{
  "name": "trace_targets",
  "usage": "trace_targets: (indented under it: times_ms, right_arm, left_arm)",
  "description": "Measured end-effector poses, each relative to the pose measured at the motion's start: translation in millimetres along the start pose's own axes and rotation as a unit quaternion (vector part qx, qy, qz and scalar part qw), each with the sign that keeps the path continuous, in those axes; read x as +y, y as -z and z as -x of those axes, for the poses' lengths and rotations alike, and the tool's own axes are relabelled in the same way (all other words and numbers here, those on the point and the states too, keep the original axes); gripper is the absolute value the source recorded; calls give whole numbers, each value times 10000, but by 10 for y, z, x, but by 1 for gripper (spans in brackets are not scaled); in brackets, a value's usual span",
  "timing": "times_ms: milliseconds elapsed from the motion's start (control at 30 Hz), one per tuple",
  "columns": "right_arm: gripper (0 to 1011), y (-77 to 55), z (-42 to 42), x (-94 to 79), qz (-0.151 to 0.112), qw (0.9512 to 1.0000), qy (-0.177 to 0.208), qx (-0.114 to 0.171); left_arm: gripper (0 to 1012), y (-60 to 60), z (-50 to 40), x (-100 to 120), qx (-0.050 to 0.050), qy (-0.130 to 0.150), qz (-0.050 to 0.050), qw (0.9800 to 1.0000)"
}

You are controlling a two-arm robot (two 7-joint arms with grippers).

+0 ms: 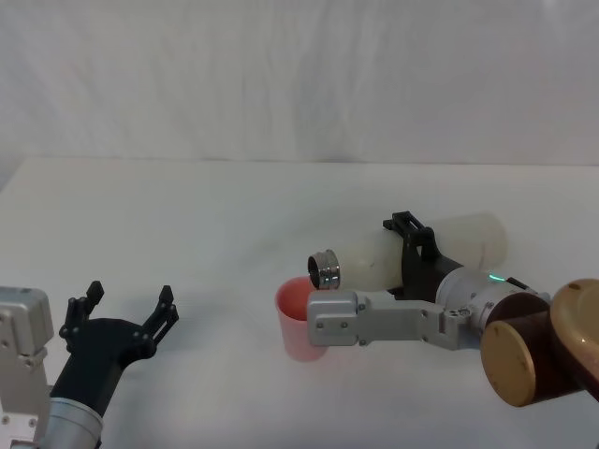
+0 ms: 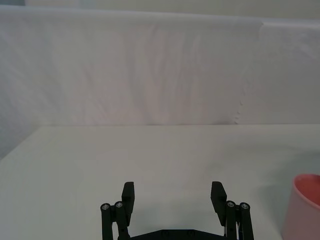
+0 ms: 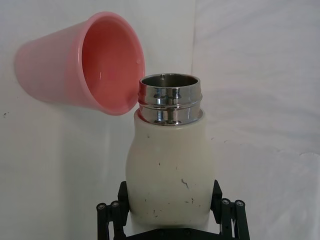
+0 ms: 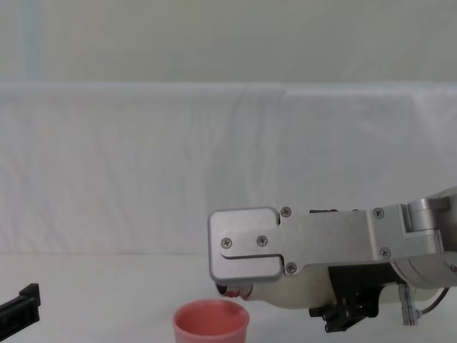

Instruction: Grasp the thermos with one hand and pour water into the cup lid.

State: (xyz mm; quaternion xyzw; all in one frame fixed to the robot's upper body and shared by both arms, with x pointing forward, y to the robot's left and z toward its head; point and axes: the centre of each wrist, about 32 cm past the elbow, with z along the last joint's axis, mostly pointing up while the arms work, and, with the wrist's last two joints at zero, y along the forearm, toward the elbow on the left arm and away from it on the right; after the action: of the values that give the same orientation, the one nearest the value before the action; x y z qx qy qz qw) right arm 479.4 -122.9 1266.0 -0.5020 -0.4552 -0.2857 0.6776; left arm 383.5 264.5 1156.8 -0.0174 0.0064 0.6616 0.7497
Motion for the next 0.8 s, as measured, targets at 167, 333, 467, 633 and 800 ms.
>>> trace_targets:
  times_ms: [167,333,467,633,800]
  right_arm:
    - [959,-5,-3,3,11,10000,-13,-39]
    - [960,-8,-2,15,30,10000,-30,-77]
    - [960,-15,-10,21,38,9999,-38,-106]
    - [960,-20,-17,28,48,9999,-47,-136]
    - [960,-27,-34,29,58,9998,-45,-173]
  left_arm:
    - [1001,0,0,0,-1,0,0,10000]
    - [1001,0,0,0,0,-1,0,10000]
    - [1001,0,0,0,0,0,0,10000]
    - [1001,0,0,0,0,0,0,10000]
    - [1001,0,0,0,0,0,0,10000]
